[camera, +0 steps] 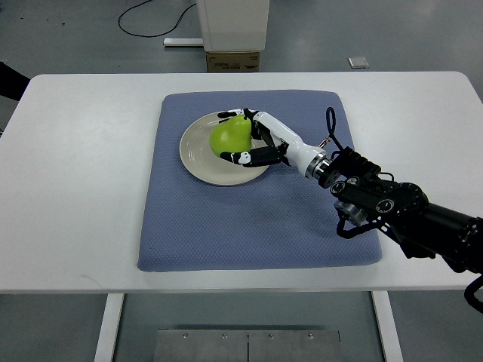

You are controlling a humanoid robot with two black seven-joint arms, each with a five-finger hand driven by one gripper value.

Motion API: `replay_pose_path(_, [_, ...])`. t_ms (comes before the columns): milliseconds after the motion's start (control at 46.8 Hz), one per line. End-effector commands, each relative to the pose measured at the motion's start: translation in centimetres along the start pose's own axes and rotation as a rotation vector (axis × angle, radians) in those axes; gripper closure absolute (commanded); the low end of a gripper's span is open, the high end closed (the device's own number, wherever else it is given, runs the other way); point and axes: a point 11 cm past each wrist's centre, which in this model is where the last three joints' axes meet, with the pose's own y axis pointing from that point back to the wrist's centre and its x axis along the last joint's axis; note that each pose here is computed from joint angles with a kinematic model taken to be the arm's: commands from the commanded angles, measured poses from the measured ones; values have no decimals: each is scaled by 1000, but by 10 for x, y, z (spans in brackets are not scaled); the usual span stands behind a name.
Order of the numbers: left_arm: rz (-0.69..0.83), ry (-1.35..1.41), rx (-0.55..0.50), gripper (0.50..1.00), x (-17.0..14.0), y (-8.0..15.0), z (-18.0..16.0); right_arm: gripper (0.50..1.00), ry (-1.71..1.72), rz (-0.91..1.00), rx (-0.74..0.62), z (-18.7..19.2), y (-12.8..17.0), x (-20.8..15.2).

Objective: Place pear on plate with right hand
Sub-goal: 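Lower the pear onto the plate and open the right hand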

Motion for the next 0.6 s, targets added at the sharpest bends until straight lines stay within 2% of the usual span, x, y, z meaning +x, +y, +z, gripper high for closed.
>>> replay_pose_path(0, [0,0,1,500,0,0,0,624,-1,2,1,0,0,0])
replay_pose_path(43, [0,0,1,500,0,0,0,593,-1,2,1,0,0,0])
replay_pose_path(107, [0,0,-1,500,0,0,0,513,-1,3,1,0,0,1])
replay_pose_path(577, [0,0,1,500,0,0,0,502,9,21,-2,0,0,8])
